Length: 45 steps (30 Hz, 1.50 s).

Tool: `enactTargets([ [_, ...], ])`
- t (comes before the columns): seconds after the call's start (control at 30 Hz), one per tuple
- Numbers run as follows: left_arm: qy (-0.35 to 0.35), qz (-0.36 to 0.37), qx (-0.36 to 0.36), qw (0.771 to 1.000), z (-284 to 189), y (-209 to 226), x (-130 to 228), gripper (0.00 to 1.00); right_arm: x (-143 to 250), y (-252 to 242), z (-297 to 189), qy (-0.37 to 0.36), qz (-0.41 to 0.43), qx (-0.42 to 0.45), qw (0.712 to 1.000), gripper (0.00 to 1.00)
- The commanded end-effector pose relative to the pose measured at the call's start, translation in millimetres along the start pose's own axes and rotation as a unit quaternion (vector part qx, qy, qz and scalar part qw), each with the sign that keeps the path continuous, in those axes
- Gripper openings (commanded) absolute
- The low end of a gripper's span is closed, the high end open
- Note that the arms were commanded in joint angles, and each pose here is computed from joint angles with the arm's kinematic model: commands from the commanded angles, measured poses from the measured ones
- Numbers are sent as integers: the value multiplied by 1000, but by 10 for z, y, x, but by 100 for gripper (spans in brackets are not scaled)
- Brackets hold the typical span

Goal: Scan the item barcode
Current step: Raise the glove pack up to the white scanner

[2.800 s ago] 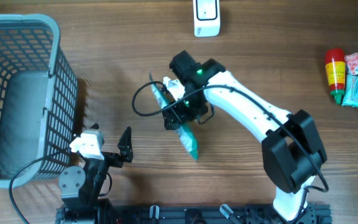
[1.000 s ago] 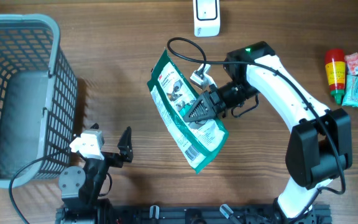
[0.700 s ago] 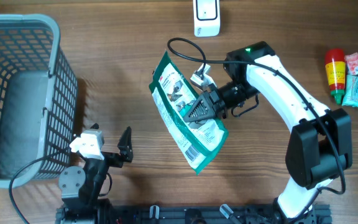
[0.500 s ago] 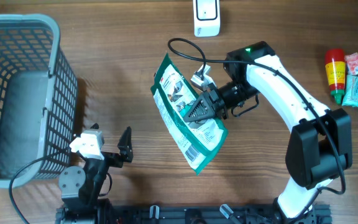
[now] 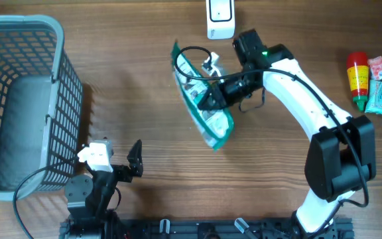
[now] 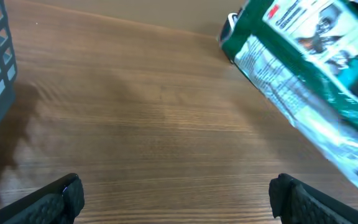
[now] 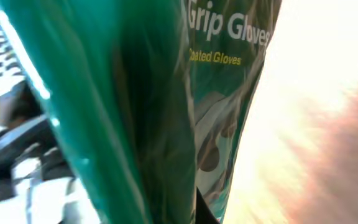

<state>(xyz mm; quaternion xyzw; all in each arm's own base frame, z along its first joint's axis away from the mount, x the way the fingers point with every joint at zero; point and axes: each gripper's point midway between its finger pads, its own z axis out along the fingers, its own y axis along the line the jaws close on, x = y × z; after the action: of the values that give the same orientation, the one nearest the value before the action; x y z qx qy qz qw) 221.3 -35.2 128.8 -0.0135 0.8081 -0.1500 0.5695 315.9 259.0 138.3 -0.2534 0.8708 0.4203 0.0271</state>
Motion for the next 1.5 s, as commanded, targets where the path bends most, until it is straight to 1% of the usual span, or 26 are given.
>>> enactTargets([
  [0.0, -2, -1, 9, 1000, -2, -33, -5, 100, -479, 16, -383, -78, -55, 104, 990, 5],
  [0.07, -2, -1, 9, 1000, -2, -33, -5, 100, -780, 120, -586, -129, -108, 131, 977, 5],
  [0.1, -2, -1, 9, 1000, -2, -33, -4, 100, -1010, 109, -724, -172, -139, 165, 961, 5],
  [0.13, -2, -1, 9, 1000, -2, -33, -4, 100, -1236, 73, -861, -214, -167, 202, 941, 5],
  [0.17, -2, -1, 9, 1000, -2, -33, -5, 100, -1481, 57, -1005, -253, -219, 241, 911, 5],
  [0.2, -2, -1, 9, 1000, -2, -33, -5, 100, -1610, 42, -1087, -270, -255, 267, 889, 5],
  [0.27, -2, -1, 9, 1000, -2, -33, -4, 100, -1829, 0, -1235, -300, -296, 313, 851, 5],
  [0.33, -2, -1, 9, 1000, -2, -33, -4, 100, -2040, -52, -1324, -322, -340, 350, 812, 5],
  [0.37, -2, -1, 9, 1000, -2, -33, -4, 100, -2110, -79, -1339, -327, -355, 361, 798, 5],
  [0.43, -2, -1, 9, 1000, -2, -33, -5, 100, -2284, -209, -1262, -332, -399, 381, 765, 5],
  [0.47, -2, -1, 9, 1000, -2, -33, -5, 100, -2392, -344, -1230, -342, -402, 398, 750, 5],
  [0.57, -2, -1, 9, 1000, -2, -33, -5, 100, -2554, -678, -1156, -352, -403, 443, 719, 4],
  [0.63, -2, -1, 9, 1000, -2, -33, -5, 100, -2607, -938, -1024, -343, -412, 468, 703, 4],
  [0.67, -2, -1, 9, 1000, -2, -33, -5, 100, -2623, -1141, -984, -336, -407, 497, 689, 4],
  [0.7, -2, -1, 9, 1000, -2, -33, -4, 100, -2625, -1224, -958, -330, -408, 508, 683, 4],
  [0.8, -5, 0, 6, 1000, -2, -25, -18, 100, -2610, -1301, -891, -317, -415, 512, 682, 4],
  [0.93, -41, 20, -6, 999, -10, 4, -196, 100, -2661, -1255, -988, -328, -421, 526, 662, 4],
  [1.0, -69, 89, -9, 994, -25, -13, -334, 100, -2659, -1261, -992, -321, -429, 532, 656, 4],
  [1.07, -81, 194, -16, 978, -35, -28, -397, 100, -2651, -1297, -1032, -318, -420, 544, 653, 4],
  [1.1, -87, 229, -17, 969, -40, -41, -425, 100, -2649, -1303, -1038, -318, -418, 546, 652, 4],
  [1.13, -96, 250, -6, 963, -47, -96, -461, 100, -2650, -1303, -1039, -318, -418, 547, 652, 4],
  [1.2, -115, 257, 12, 959, -37, -165, -497, 100, -2651, -1301, -1040, -317, -419, 547, 651, 4],
  [1.27, -116, 252, 15, 961, 55, -122, -373, 100, -2650, -1294, -1026, -310, -428, 550, 647, 4],
  [1.33, -128, 227, 19, 965, 97, -110, -364, 100, -2646, -1286, -995, -307, -430, 548, 649, 4],
  [1.4, -126, 226, 20, 966, 108, -113, -361, 100, -2625, -1281, -910, -296, -440, 538, 655, 4],
  [1.47, -116, 224, 21, 967, 128, -100, -320, 100, -2564, -1285, -729, -266, -461, 522, 666, 4],
])
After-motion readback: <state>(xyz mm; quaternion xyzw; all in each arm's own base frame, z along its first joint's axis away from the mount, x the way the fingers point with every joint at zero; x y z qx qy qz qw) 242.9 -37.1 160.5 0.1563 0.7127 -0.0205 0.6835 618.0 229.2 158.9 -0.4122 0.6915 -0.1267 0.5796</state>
